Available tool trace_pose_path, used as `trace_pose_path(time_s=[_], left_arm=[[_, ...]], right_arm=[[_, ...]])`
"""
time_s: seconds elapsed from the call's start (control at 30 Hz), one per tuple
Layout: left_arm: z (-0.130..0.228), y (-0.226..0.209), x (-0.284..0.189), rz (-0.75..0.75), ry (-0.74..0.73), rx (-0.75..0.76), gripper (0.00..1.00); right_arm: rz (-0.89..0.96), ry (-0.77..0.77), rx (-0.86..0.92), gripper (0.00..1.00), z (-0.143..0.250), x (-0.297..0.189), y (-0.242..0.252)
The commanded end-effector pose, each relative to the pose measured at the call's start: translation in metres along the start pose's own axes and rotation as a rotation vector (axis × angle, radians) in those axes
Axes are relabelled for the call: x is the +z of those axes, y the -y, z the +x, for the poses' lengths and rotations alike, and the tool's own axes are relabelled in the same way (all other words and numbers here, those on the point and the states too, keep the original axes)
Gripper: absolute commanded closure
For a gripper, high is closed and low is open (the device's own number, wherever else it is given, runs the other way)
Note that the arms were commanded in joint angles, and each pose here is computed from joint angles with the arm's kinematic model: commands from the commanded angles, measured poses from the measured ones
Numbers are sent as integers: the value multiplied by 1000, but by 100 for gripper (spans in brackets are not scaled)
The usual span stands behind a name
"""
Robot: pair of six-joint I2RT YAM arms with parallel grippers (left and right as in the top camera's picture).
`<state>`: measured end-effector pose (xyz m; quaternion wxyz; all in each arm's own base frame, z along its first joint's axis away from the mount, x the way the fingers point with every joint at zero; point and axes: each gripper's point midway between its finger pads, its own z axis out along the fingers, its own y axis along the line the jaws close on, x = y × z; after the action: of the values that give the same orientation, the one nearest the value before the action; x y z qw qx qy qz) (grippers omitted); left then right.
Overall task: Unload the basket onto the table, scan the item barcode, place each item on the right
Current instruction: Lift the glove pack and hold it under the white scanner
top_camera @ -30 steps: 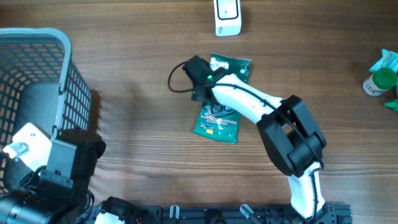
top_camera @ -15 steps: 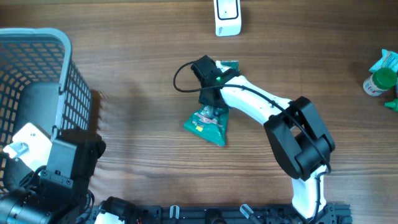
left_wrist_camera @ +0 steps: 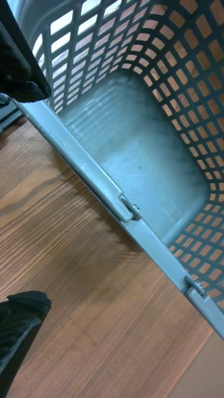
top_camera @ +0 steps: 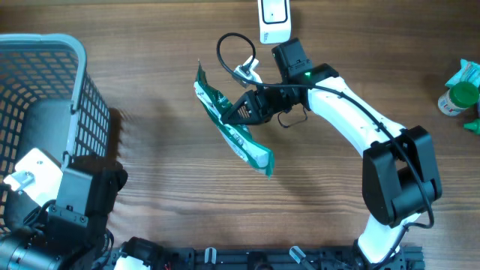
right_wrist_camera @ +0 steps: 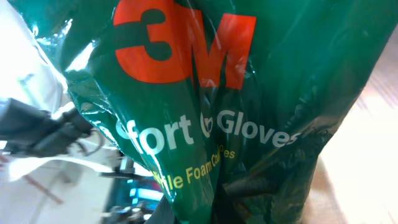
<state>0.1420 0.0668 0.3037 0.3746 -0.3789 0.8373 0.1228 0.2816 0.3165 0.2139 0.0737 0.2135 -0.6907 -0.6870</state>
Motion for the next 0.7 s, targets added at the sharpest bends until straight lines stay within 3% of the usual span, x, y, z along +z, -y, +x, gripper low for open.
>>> trace_pose_path(time_s=[0.0,0.07,0.1,0.23,0.3,0.4,0.47,0.53,0.67], left_arm=[[-3,-3,-1,-9,16,-18,0],[-3,-3,-1,-9,16,-18,0],[-3,-3,-1,-9,16,-18,0],[-3,-3,-1,-9,16,-18,0],[-3,-3,-1,-9,16,-18,0],[-3,-3,-1,-9,16,-18,0],[-3,-3,-1,-9,16,-18,0],[-3,-3,-1,-9,16,-18,0],[-3,-3,-1,-9,16,-19,0]], right_arm=[[-51,-10,52,96,1,-2,-11],[239,62,63,96,-9,-5,39],[247,61,66,96,-8,-4,41],[-76,-29,193,96,-2,0,-17],[-86,-57,607,96,-4,-1,-21],[-73,-70,1032,96,-4,-2,-20],[-75,-64,1170,96,-6,-7,-20],[-84,-48,1222,96,-10,-15,-19],[-85,-40,1131,96,-13,-17,-20]])
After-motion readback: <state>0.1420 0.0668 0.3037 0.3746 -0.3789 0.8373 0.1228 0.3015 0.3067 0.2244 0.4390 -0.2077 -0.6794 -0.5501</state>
